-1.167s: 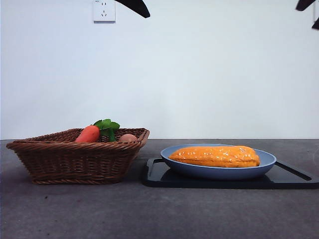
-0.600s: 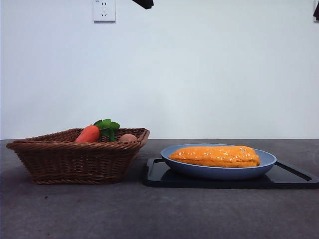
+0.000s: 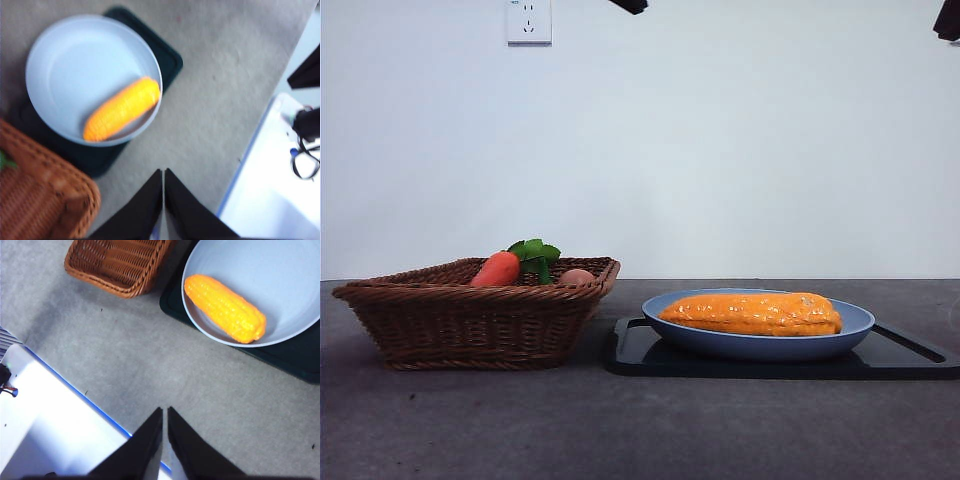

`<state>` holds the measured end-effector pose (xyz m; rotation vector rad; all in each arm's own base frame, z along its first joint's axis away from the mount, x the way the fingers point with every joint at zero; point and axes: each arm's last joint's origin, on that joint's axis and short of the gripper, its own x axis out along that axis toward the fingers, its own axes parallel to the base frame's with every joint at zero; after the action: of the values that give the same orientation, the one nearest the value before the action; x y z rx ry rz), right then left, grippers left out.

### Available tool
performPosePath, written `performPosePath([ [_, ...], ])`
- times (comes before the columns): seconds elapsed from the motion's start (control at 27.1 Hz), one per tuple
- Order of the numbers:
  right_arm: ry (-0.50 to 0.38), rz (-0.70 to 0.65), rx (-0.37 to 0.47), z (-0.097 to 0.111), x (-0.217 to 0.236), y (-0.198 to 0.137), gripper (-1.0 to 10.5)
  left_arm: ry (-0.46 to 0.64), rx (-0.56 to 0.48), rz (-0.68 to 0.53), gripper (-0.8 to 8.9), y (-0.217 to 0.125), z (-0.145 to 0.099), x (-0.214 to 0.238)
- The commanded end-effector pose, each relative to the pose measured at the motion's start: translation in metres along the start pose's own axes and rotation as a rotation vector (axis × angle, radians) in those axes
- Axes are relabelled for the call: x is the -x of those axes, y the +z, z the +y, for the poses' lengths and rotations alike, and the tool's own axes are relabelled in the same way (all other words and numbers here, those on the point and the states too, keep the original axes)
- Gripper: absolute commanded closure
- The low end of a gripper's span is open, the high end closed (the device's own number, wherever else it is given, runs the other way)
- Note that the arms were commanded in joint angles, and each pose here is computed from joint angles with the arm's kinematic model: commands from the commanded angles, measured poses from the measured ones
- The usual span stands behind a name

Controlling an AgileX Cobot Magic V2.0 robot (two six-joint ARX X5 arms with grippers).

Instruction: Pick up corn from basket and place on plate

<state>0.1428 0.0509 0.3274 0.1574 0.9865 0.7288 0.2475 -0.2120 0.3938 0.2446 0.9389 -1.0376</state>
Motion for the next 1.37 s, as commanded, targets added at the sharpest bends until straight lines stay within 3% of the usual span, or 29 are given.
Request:
performPosePath([
  [0.04,0.002,-0.009,0.021,0.001,0.001,0.003,9.5,0.006,-0.049,-0.068,8.06,0.011,0.0,-0.001],
  [0.41,0.002,-0.009,0.022,0.001,0.001,0.003,9.5,0.053,-0.144,-0.267,8.06,0.029,0.003,0.009],
  [0.66,0.002,-0.014,0.025,0.001,0.001,0.004,9.5,0.225,-0.169,-0.442,8.06,0.018,0.016,0.077],
  [0.96,0.002,-0.025,0.031,0.001,0.001,0.005,9.5,0.488,-0.123,-0.649,8.06,-0.043,0.025,0.161],
  [1.37,0.0,-0.064,0.056,0.001,0.001,0.009,9.5,0.79,-0.106,-0.828,8.06,-0.157,0.02,0.155],
])
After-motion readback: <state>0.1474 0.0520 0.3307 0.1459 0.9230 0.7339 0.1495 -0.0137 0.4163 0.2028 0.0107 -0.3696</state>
